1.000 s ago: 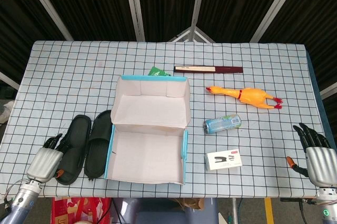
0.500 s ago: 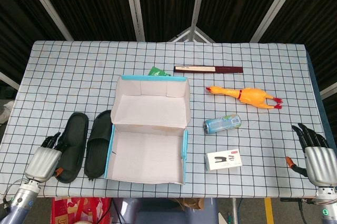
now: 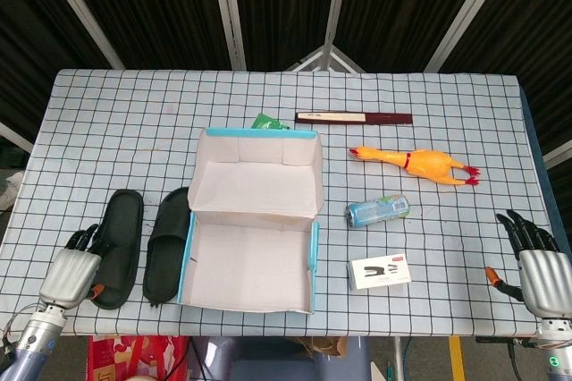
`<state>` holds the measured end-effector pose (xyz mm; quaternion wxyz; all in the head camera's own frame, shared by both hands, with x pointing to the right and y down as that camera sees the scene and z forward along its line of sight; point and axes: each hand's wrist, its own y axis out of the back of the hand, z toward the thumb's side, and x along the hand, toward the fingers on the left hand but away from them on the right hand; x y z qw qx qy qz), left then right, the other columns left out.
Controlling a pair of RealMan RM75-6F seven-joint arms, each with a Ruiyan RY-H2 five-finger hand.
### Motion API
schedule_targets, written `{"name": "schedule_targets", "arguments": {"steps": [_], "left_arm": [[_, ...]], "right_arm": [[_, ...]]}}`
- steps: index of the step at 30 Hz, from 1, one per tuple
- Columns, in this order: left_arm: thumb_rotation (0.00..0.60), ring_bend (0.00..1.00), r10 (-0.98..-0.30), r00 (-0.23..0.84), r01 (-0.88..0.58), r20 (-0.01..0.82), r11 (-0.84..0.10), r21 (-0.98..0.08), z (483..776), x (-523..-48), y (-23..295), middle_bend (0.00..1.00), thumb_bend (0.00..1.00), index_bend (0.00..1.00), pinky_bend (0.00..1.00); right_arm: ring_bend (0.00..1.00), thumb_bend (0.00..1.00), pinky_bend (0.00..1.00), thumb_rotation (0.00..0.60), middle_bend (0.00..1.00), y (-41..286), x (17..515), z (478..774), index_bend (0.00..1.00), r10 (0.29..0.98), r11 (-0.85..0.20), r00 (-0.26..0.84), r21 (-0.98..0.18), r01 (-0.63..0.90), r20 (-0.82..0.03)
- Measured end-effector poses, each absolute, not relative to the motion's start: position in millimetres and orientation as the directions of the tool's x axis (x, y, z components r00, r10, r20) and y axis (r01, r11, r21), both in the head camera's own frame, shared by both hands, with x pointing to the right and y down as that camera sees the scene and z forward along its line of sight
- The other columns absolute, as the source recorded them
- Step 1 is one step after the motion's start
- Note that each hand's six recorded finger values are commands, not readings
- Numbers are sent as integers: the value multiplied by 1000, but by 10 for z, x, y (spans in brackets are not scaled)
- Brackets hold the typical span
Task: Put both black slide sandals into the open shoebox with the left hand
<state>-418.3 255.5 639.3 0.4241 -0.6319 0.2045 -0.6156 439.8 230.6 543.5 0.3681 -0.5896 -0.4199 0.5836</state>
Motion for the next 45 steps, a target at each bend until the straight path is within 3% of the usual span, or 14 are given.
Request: {"name": "schedule_targets", "arguments": {"steps": [16, 23, 28, 31, 37, 41, 45], "left_arm": [[600, 133, -811, 150, 279, 565, -514, -811, 6313, -4210, 2492, 499, 580, 559, 160], [600, 133, -867, 177, 267, 466, -414, -870, 6029, -4163, 2392, 489, 579, 563, 160], [600, 133, -890, 227, 337, 396, -310, -889, 5786, -4069, 2251, 484, 578, 563, 160], [600, 133, -893, 282, 422, 350, -213, -881, 5610, -3941, 2135, 488, 572, 562, 168], [600, 133, -856, 453, 596, 251, 82, -799, 5184, -3508, 1883, 498, 566, 564, 190], [600, 133, -754, 626, 629, 198, 339, -699, 4924, -3049, 1769, 502, 566, 559, 200], [600, 133, -626, 753, 597, 203, 521, -610, 4850, -2677, 1736, 503, 566, 560, 202]], "right_arm": [[167, 254, 200, 600, 118, 2308, 4402, 5429, 139, 925, -374, -34, -925, 71, -377], [167, 253, 201, 600, 118, 2310, 4417, 5429, 139, 924, -376, -40, -923, 78, -379], [167, 254, 200, 600, 118, 2310, 4413, 5431, 139, 923, -379, -37, -922, 84, -383], [167, 254, 200, 600, 118, 2309, 4421, 5416, 138, 925, -374, -38, -923, 90, -379], [167, 254, 200, 600, 118, 2306, 4444, 5417, 138, 924, -375, -41, -922, 98, -380], [167, 254, 200, 600, 118, 2306, 4439, 5421, 138, 923, -377, -38, -921, 101, -382], [167, 254, 201, 600, 118, 2305, 4446, 5419, 138, 924, -376, -40, -921, 104, -381]]}}
